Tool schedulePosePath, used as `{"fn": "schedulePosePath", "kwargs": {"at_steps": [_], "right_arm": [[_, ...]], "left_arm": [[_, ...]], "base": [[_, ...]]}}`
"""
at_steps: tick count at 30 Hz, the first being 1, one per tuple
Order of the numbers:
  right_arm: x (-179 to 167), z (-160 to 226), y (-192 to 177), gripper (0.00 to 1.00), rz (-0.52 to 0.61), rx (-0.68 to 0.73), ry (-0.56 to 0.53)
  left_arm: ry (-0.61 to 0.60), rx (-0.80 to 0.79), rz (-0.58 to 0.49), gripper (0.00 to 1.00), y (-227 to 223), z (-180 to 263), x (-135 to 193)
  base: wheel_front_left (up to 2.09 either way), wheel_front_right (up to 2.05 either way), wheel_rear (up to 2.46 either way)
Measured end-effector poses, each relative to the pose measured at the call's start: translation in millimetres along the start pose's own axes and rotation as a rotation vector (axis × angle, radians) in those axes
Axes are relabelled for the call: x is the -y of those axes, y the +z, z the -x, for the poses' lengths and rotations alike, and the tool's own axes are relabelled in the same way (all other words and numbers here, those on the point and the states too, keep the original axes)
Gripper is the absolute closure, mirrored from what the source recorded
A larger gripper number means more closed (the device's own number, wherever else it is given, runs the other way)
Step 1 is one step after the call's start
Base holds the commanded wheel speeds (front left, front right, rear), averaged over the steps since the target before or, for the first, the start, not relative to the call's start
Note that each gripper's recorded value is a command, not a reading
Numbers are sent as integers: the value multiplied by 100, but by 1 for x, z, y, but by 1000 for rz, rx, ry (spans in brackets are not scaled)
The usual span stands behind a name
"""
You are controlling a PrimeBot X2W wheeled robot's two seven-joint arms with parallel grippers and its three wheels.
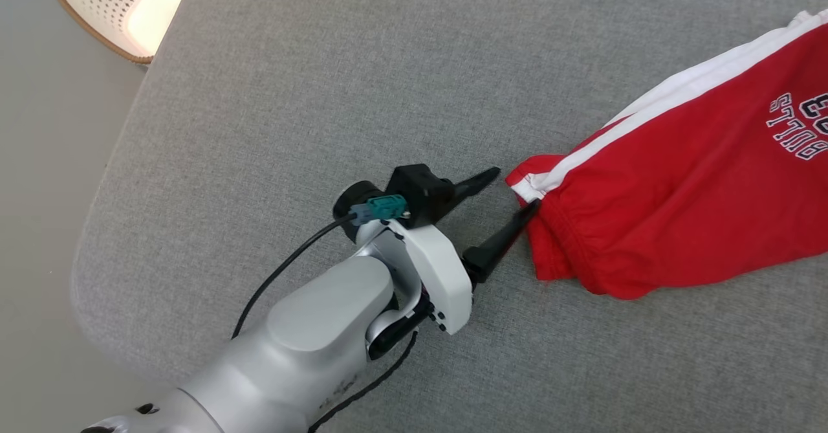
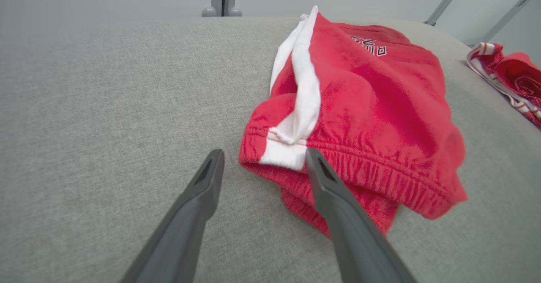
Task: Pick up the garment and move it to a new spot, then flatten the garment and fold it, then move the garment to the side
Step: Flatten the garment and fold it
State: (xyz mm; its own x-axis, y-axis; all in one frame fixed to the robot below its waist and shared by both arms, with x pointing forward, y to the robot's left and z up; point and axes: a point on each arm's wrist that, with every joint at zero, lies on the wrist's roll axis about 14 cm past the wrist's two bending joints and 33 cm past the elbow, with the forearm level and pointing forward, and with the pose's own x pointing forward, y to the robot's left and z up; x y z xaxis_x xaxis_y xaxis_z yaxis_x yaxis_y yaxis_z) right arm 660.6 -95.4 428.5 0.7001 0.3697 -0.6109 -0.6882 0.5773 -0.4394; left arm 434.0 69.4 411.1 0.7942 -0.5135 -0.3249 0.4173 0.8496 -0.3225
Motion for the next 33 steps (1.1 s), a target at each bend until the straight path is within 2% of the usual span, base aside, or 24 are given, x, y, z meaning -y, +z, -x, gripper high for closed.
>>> {"fn": "schedulePosePath", "kwargs": {"at_steps": [4, 9, 13, 16, 20, 22, 24, 27, 33], "right_arm": [[-13, 9, 11, 0, -87, 98, 14], [-10, 36, 38, 0, -209, 293, -31], [-13, 63, 56, 0, -266, 438, -64], [-13, 84, 58, 0, -329, 497, -96], [-24, 109, 49, 0, -373, 519, -119], [-22, 125, 49, 0, -433, 563, -147], [-20, 143, 48, 0, -473, 606, -180], [-36, 162, 33, 0, -425, 608, -204], [-63, 196, 3, 0, -536, 638, -304]], "left_arm": [[52, 46, 12, 0, 9, 5, -9], [127, 119, 38, 0, 26, 17, -21], [200, 260, 39, 0, 68, 31, -35], [248, 359, 55, 0, 90, 45, -40], [330, 478, 60, 0, 113, 68, -50], [341, 527, 70, 0, 120, 77, -47], [343, 550, 79, 0, 118, 82, -41], [368, 544, 76, 0, 105, 91, -40], [353, 569, 83, 0, 95, 103, -28]], "base": [[0, 0, 0], [0, 0, 0], [0, 0, 0], [0, 0, 0], [0, 0, 0], [0, 0, 0], [0, 0, 0], [0, 0, 0], [0, 0, 0]]}}
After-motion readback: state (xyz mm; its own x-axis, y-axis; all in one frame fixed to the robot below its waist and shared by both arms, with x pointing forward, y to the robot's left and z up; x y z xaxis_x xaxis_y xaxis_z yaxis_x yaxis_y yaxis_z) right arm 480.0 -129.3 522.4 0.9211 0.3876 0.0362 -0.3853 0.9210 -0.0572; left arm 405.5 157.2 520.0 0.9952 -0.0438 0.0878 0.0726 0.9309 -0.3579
